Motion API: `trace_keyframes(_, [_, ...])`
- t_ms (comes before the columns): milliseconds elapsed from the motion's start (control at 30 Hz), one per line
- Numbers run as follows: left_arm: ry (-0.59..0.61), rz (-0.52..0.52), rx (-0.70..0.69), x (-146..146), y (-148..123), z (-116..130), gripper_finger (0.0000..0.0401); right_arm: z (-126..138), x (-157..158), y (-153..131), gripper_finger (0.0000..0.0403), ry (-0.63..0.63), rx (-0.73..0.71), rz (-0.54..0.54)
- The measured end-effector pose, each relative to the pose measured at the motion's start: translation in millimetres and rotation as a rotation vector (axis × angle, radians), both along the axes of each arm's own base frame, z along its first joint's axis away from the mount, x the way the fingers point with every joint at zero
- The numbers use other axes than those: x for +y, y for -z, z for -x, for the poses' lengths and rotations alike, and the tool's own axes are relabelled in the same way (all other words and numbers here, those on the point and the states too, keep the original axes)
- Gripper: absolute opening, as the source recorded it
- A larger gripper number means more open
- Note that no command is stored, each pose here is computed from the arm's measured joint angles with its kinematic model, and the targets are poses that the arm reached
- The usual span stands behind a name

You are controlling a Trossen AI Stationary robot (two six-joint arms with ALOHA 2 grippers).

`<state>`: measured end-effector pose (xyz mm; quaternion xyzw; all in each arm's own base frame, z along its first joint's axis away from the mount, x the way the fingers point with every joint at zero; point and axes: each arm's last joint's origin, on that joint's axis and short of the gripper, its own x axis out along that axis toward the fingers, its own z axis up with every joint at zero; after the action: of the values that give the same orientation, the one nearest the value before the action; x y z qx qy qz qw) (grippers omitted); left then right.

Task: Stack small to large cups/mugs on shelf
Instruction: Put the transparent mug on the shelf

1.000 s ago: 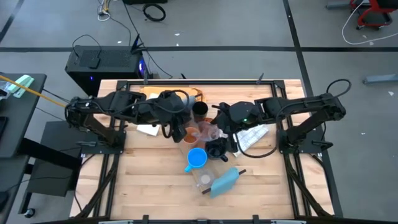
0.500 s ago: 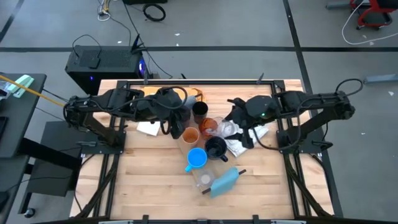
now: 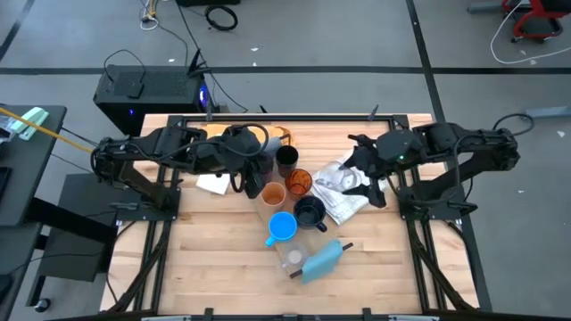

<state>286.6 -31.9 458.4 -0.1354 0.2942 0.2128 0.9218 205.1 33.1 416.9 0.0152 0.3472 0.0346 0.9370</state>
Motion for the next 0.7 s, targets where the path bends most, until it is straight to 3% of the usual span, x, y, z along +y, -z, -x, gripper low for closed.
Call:
trace_keyframes(333, [-0.01,0.002,-0.004,0.2,-0.1,0.0,0.0108,23.5,-4.0,16.2,0.0322,0.051,-0.02,-0.065])
trace_keyframes(700, [-0.023,0.012,-0.009,0.2,0.1,-0.2,0.0107,42.7,-7.3,33.6,0.0323,0.08,-0.324,-0.187])
